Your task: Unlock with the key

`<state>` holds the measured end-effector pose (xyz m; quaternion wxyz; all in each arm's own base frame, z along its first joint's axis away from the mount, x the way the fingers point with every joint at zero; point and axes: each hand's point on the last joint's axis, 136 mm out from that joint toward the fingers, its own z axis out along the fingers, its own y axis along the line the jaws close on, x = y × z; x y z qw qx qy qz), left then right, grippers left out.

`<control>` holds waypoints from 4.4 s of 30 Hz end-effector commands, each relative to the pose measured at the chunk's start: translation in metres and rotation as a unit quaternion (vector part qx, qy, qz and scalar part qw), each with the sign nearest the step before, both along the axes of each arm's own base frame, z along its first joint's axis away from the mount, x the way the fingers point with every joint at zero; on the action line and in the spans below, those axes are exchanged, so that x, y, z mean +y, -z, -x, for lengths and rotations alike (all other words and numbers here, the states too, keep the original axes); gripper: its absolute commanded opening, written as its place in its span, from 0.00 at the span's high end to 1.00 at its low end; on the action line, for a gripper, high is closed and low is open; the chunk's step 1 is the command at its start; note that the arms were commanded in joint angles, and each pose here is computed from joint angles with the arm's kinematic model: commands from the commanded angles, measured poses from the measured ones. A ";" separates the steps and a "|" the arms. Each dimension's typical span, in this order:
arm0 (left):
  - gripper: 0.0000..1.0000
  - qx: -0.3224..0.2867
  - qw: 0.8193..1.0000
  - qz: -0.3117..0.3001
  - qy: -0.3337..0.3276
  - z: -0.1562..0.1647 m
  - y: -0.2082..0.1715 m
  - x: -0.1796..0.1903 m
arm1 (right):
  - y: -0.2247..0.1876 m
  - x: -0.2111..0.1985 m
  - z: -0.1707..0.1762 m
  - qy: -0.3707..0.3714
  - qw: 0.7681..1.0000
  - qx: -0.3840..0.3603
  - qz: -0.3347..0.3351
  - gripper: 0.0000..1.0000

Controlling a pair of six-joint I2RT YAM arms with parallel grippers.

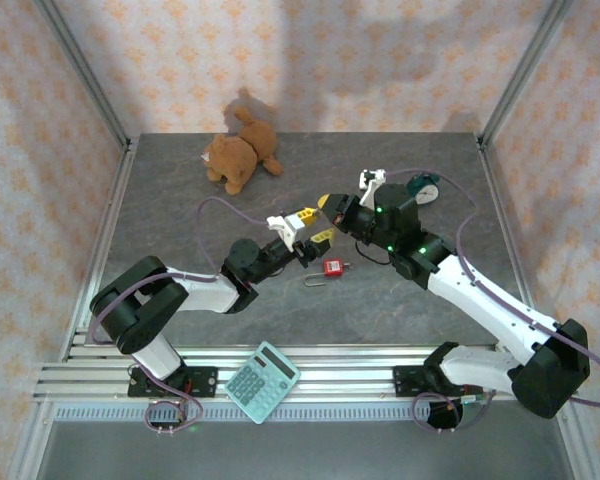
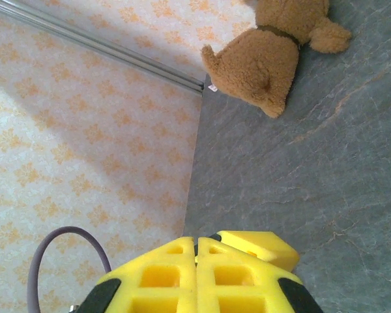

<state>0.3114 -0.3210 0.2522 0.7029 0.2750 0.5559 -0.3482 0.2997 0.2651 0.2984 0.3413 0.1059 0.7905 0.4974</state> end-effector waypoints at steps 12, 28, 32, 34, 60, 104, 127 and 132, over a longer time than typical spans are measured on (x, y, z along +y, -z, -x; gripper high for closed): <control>0.78 -0.036 0.999 0.016 -0.004 -0.005 -0.021 -0.002 | -0.004 -0.004 0.000 0.012 1.000 -0.005 -0.028 1.00; 1.00 -0.029 0.999 0.013 0.020 0.002 -0.017 -0.001 | 0.016 -0.036 -0.002 0.073 0.995 -0.015 0.059 1.00; 1.00 -0.027 0.999 0.013 0.025 0.002 -0.016 0.000 | 0.025 -0.042 -0.002 0.083 0.994 -0.011 0.075 1.00; 1.00 -0.027 0.999 0.014 0.026 0.002 -0.016 0.001 | 0.029 -0.044 -0.002 0.086 0.993 -0.010 0.082 1.00; 1.00 -0.022 0.999 0.013 0.025 0.001 -0.014 0.012 | 0.057 -0.053 -0.002 0.102 0.989 0.008 0.106 1.00; 1.00 0.330 0.922 0.005 0.202 0.003 0.013 0.018 | 0.028 0.015 -0.007 -0.231 0.950 -0.180 0.113 0.53; 0.74 0.334 0.922 0.031 0.194 -0.009 0.007 0.025 | 0.032 0.010 -0.001 -0.213 0.959 -0.158 0.095 1.00; 0.51 0.315 0.939 0.038 0.130 -0.017 0.016 0.041 | 0.034 -0.003 -0.014 -0.161 0.966 -0.160 0.121 1.00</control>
